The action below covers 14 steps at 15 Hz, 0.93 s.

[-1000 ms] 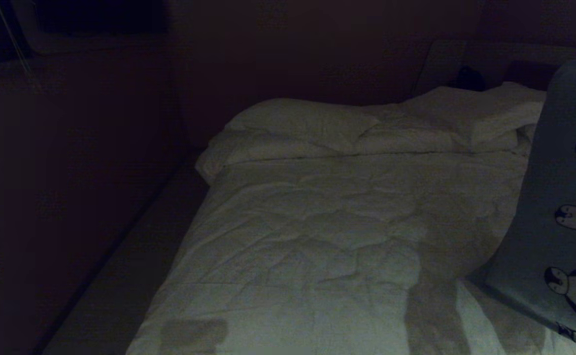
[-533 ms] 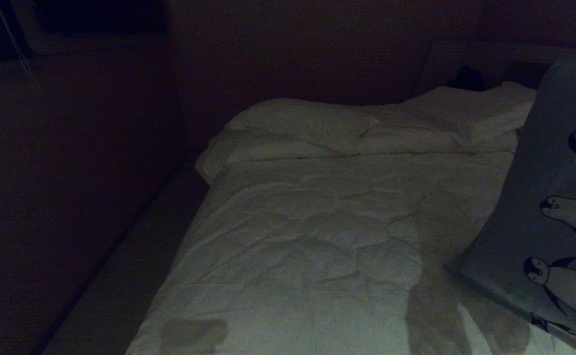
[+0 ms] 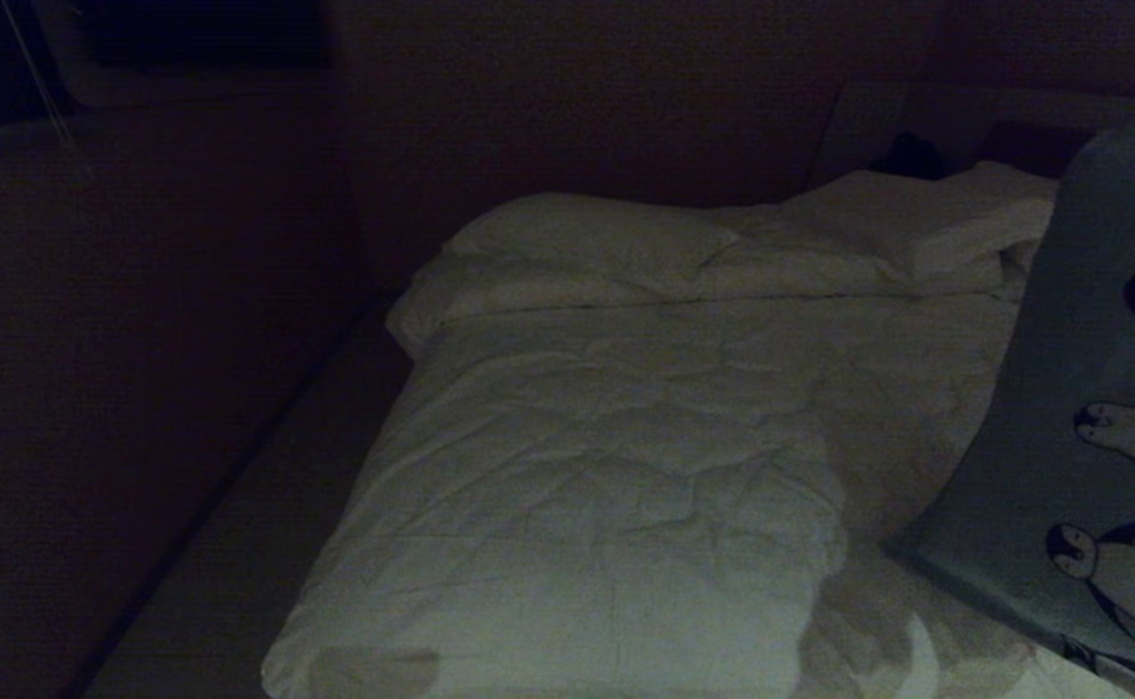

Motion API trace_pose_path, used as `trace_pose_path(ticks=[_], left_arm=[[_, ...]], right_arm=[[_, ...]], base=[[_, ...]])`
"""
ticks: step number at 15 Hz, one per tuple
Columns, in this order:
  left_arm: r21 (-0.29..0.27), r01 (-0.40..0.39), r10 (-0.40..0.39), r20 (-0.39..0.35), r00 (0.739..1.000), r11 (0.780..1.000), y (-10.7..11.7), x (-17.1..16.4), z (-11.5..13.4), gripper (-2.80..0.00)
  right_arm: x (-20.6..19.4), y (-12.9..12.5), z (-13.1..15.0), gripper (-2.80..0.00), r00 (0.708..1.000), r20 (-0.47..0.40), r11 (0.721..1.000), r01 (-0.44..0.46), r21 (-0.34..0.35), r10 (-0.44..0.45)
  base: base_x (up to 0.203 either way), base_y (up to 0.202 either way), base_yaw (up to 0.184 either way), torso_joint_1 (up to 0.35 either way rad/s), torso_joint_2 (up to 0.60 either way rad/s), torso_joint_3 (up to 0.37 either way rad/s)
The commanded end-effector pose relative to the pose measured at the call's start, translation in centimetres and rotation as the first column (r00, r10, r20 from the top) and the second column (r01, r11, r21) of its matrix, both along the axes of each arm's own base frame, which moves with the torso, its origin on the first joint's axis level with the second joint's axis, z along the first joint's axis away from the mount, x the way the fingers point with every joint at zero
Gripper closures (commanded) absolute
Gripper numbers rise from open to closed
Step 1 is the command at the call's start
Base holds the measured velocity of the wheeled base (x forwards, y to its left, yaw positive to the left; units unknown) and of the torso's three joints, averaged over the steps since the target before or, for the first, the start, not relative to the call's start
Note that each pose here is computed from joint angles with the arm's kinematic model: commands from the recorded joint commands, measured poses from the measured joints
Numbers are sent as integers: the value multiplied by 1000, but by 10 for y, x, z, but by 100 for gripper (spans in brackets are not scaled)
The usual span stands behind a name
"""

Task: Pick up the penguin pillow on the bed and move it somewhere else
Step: Move to the head of the bed

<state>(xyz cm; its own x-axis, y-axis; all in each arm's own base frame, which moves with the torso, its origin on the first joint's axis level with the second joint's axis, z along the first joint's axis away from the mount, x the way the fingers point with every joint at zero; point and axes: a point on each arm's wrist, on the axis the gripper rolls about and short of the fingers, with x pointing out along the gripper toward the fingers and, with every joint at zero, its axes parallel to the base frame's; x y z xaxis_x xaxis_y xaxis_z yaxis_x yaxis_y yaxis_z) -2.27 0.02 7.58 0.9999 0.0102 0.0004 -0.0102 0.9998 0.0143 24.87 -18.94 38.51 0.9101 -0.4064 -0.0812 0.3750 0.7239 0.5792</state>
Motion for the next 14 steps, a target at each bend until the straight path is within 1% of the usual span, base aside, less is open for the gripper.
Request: trace_pose_path(ticks=[1,3,14], left_arm=[[0,-1,1,0,1000,1000,0,0,0,0],[0,-1,1,1,1000,1000,0,0,0,0],[6,-1,1,-1,1000,1000,0,0,0,0]], right_arm=[[2,-4,-1,0,1000,8,1000,3,2,-3],[2,-3,0,0,1000,10,1000,3,1,-3],[7,-10,-4,0,1000,8,1000,9,2,-9]], base=[[0,0,0,0,0,0],[3,-105,11,12,5,0],[0,-194,1,3,3,2]])
